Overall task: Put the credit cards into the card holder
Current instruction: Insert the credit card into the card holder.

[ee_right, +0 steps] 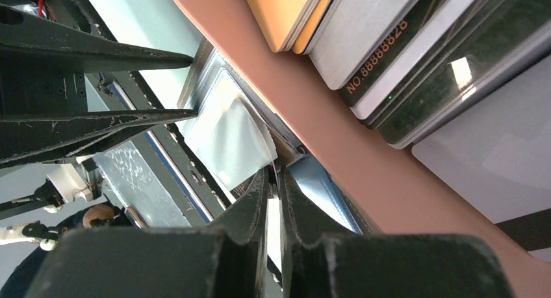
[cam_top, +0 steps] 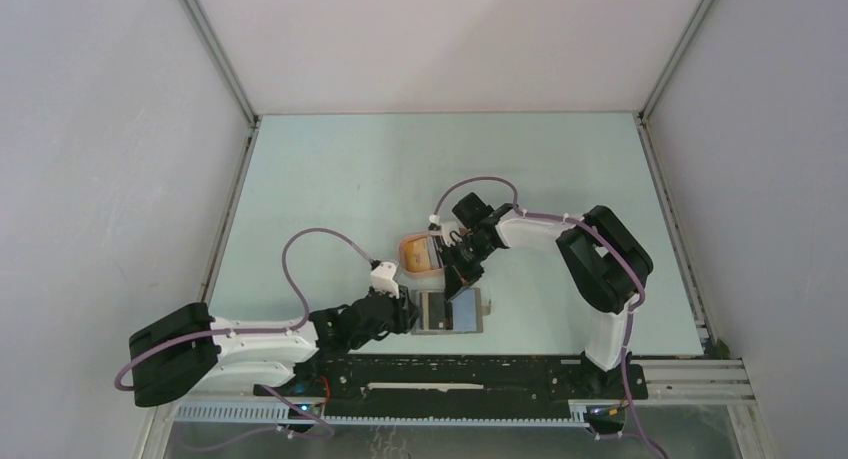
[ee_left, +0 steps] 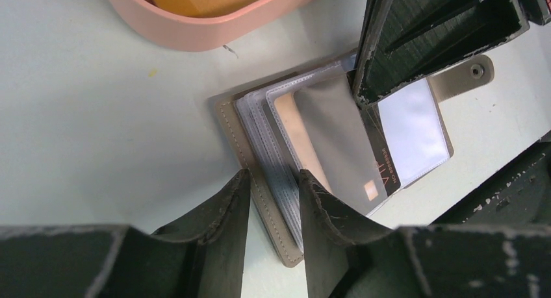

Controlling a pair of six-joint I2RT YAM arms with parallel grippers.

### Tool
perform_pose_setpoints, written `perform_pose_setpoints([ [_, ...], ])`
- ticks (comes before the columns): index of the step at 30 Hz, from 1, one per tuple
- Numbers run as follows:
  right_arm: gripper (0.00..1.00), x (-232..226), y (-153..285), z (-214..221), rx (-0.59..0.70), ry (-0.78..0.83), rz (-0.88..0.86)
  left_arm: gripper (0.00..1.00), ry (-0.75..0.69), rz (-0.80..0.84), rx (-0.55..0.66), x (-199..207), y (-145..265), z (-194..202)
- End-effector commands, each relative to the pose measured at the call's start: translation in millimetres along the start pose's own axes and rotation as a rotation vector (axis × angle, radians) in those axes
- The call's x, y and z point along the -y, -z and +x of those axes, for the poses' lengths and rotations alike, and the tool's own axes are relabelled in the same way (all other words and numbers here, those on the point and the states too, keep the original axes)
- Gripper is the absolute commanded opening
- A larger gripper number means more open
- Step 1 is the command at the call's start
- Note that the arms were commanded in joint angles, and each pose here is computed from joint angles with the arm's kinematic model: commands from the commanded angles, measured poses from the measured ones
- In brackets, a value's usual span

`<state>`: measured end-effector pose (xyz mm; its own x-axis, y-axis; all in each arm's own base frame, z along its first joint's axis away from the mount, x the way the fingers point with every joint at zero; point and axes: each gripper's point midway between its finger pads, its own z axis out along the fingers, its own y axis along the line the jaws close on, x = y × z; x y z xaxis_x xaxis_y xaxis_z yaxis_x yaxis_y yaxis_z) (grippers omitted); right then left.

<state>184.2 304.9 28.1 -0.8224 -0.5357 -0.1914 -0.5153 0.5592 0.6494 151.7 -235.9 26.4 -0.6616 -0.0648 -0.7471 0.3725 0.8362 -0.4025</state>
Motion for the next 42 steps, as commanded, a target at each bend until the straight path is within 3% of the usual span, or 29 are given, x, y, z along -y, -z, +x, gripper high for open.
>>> perform_pose_setpoints([
  [1,0.13,6,-8,8,-0.051,0.035,0.052,0.37,-0.005,-0.032,-0.009,-3,-4,-2],
  [9,0.2,3,-11,6,-0.056,-0.01,0.025,0.4,0.016,0.024,-0.004,10,-2,-7],
  [15,0.25,6,-7,5,-0.049,-0.032,0.015,0.74,0.083,0.095,0.035,24,11,-21],
  [22,0.28,4,-8,7,-0.058,-0.046,-0.005,0.89,0.104,0.028,0.01,33,7,-25],
  [35,0.28,5,-9,9,-0.067,-0.055,-0.011,0.99,0.001,-0.229,-0.081,54,-23,-14],
  [42,0.3,5,-9,9,-0.069,-0.064,-0.014,0.99,-0.037,-0.249,-0.104,63,-31,-10],
])
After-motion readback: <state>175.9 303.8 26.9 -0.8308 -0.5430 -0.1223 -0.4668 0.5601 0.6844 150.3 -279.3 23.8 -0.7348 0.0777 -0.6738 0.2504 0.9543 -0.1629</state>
